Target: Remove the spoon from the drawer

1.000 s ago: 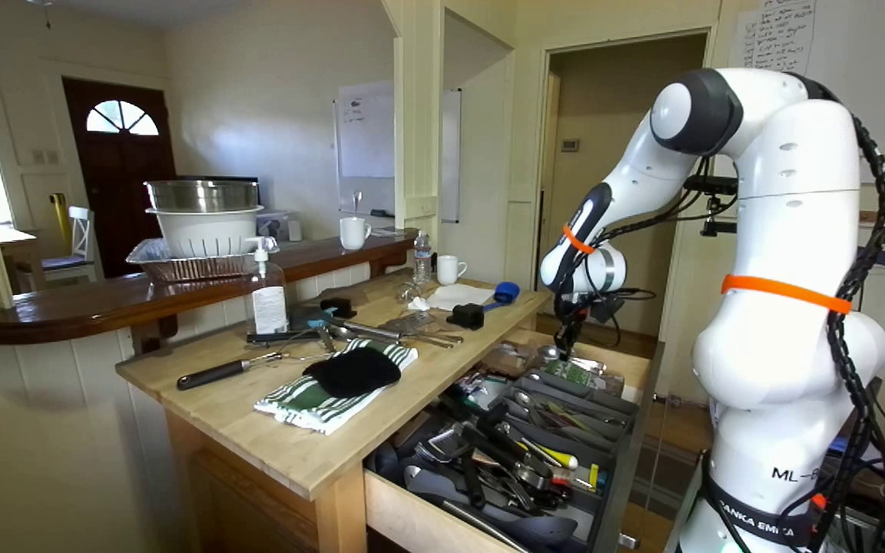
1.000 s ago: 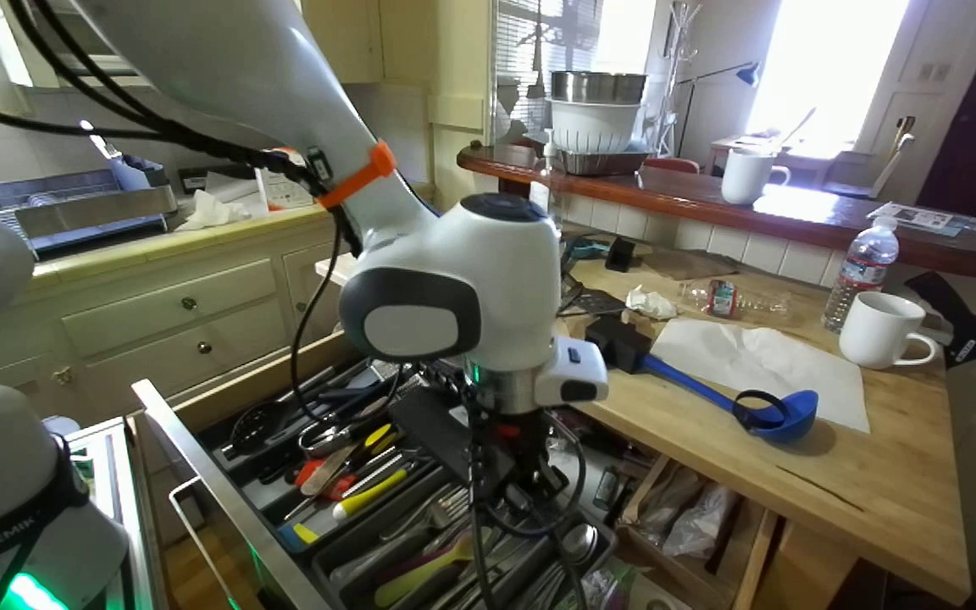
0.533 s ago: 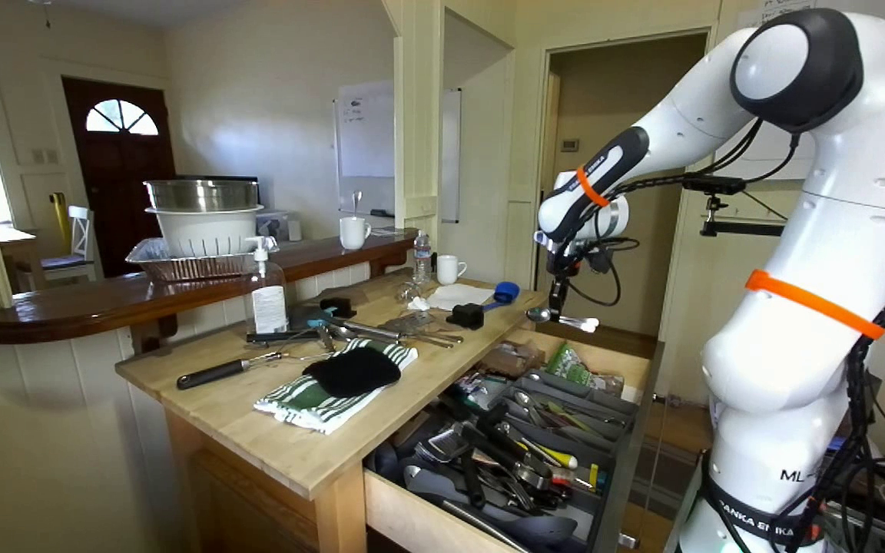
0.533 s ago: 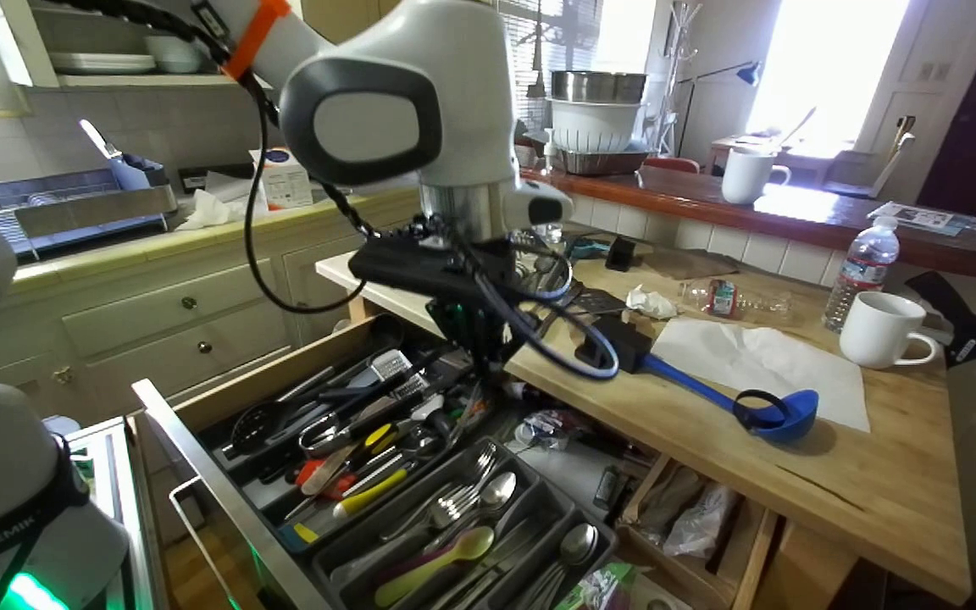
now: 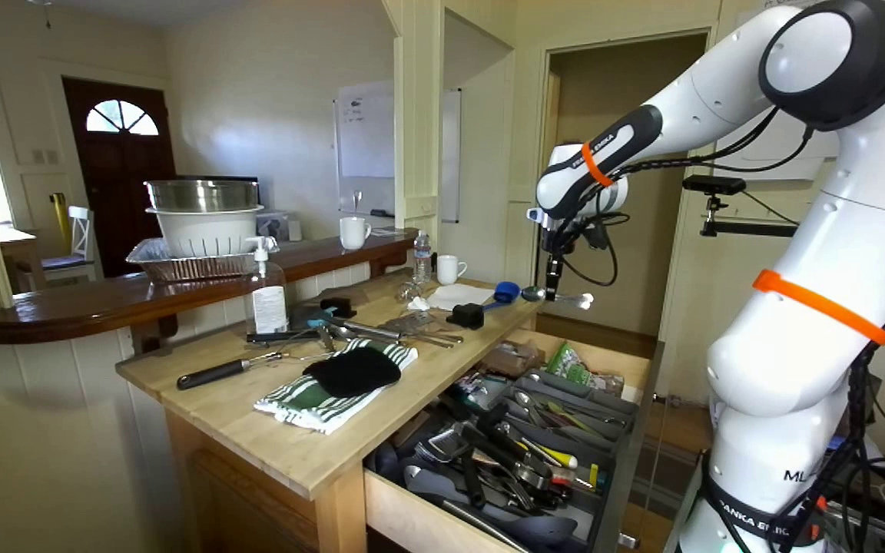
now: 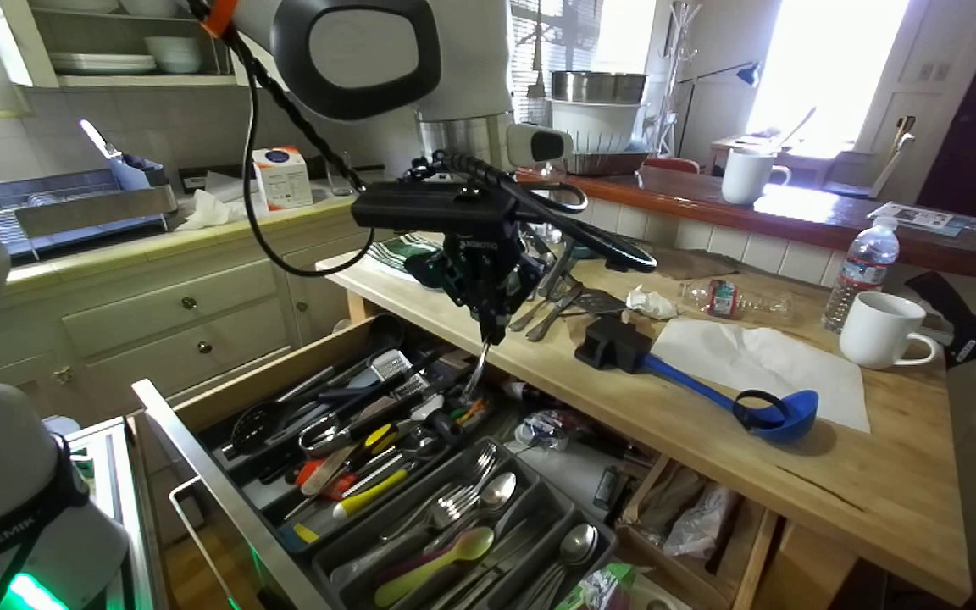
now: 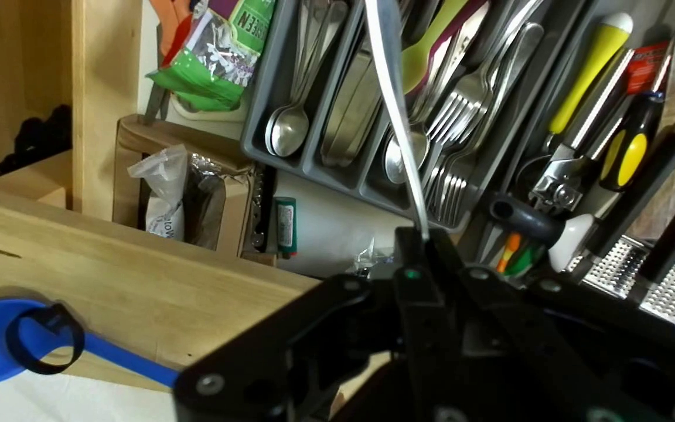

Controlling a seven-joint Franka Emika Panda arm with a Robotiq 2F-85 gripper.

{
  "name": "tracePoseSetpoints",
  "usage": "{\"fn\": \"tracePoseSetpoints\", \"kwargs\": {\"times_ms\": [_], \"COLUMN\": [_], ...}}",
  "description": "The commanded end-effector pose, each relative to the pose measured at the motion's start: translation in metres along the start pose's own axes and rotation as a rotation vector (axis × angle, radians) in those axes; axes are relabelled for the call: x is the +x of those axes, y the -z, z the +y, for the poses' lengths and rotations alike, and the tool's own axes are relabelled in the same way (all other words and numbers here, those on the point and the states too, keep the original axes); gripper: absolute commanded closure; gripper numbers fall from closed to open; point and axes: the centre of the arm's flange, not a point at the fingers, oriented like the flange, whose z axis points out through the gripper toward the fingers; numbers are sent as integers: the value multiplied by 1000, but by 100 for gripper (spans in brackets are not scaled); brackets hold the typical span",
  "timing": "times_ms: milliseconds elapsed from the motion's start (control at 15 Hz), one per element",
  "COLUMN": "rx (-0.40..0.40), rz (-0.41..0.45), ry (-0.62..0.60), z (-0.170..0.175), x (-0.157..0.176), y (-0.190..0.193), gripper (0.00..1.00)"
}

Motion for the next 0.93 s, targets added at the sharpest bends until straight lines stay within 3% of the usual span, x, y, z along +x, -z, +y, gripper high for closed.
{"fn": "tracePoseSetpoints", "kwargs": {"times_ms": [0, 333, 533, 867], "rx": [4, 85, 202, 354], "rz": [25, 279, 390, 388], "ry": [50, 211, 264, 195], "z": [17, 48, 53, 70], "x": [20, 94, 137, 185], "y": [7, 69, 79, 36], "gripper": [98, 98, 98, 98]}}
